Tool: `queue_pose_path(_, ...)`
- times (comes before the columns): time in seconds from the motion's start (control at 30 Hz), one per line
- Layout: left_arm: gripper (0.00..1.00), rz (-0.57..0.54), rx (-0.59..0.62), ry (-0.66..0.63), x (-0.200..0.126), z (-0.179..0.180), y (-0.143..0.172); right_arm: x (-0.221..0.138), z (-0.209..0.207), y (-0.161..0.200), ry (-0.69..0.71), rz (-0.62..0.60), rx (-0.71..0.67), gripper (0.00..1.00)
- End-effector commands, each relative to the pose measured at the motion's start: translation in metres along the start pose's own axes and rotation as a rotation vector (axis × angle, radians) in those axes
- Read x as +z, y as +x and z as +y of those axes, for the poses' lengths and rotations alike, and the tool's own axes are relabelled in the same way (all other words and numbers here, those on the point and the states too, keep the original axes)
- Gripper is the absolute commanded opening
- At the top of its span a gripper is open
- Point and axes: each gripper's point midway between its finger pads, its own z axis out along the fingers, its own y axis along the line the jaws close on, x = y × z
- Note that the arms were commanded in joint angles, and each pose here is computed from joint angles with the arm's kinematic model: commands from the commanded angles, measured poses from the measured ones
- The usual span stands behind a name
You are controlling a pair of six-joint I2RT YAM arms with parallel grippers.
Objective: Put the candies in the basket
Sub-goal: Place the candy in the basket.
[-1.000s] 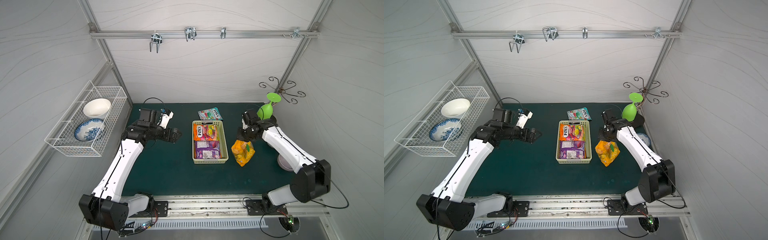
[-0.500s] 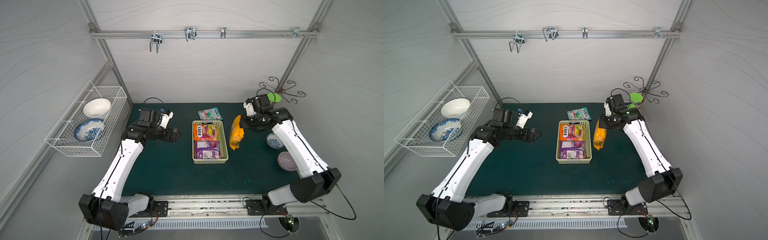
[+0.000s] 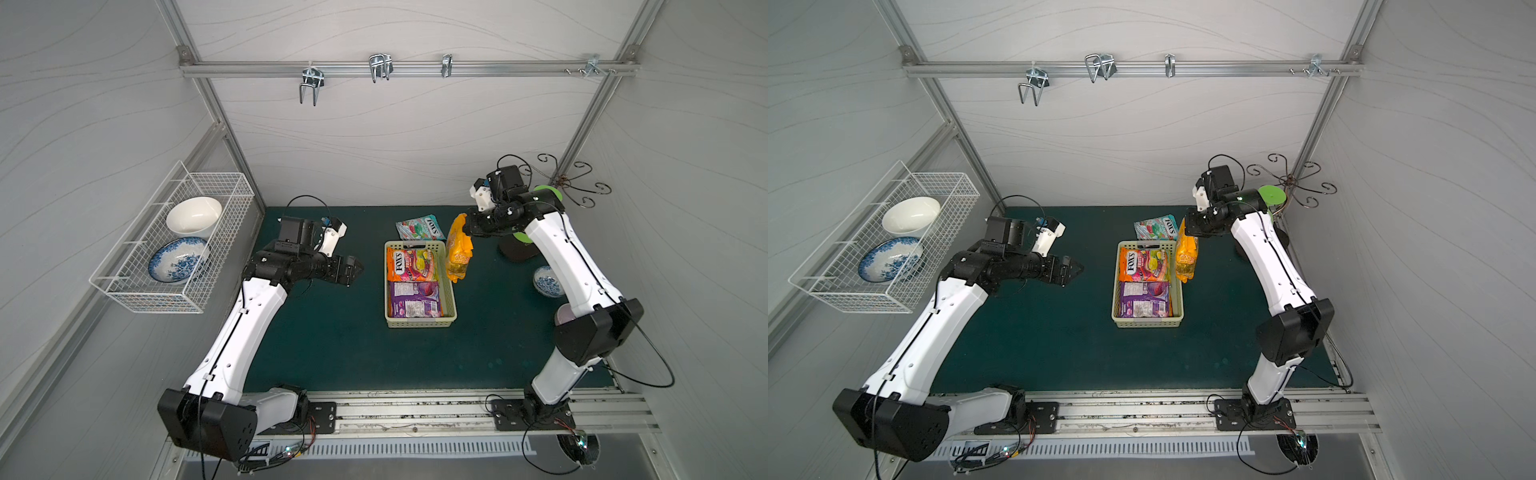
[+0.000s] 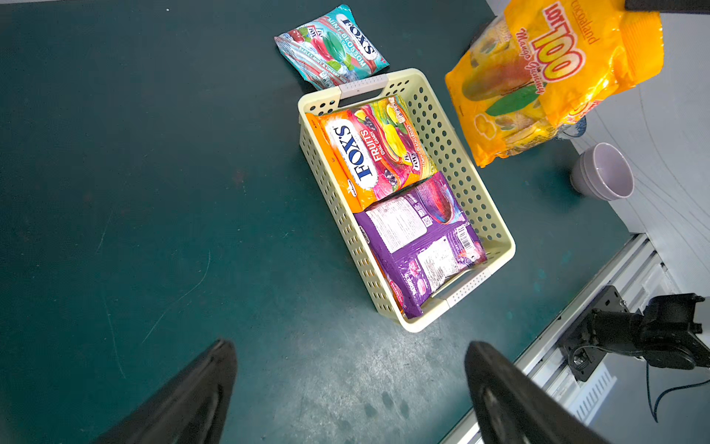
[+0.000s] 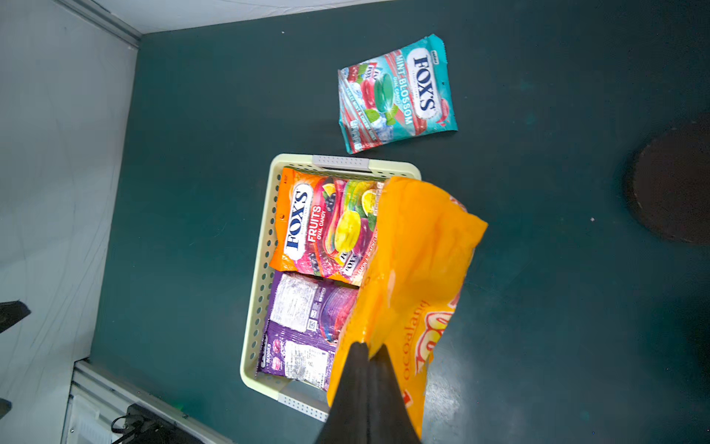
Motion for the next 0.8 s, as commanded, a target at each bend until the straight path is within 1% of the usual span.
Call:
queue_pose_path(0.0, 0.97, -0.049, 0.017, -0.014, -0.007, 0.001, -0.014, -0.015, 0.028, -0.020, -0.088, -0.064, -0.071, 0.00)
queue_pose_path(0.1, 0.97, -0.048, 0.012, -0.003, -0.004, 0.000, -0.013, -0.003, 0.033, -0.022, -0.087, -0.051, -0.108, 0.00)
queue_pose_path(0.2, 0.97, -0.048, 0.015, -0.004, -0.009, -0.001, -0.015, 0.010, 0.035, -0.025, -0.102, -0.028, -0.118, 0.00)
queue_pose_path(0.3, 0.97, -0.051, 0.015, -0.012, -0.004, 0.003, -0.013, 0.024, 0.031, -0.029, -0.079, -0.013, -0.134, 0.00)
queue_pose_path(0.43, 0.97, -0.048, 0.016, 0.003, -0.009, -0.003, -0.015, 0.046, 0.032, -0.023, -0.083, 0.045, -0.134, 0.00)
queue_pose_path(0.57, 0.97, -0.049, 0.013, -0.012, -0.003, 0.003, -0.013, 0.068, 0.033, -0.013, -0.032, 0.085, -0.187, 0.00)
queue_pose_path(0.67, 0.97, -0.046, 0.013, 0.006, -0.008, -0.003, -0.015, 0.085, 0.044, -0.007, -0.056, 0.118, -0.201, 0.00)
queue_pose_path(0.77, 0.97, -0.050, 0.013, -0.008, -0.004, 0.002, -0.014, 0.098, 0.053, -0.001, -0.058, 0.143, -0.235, 0.00)
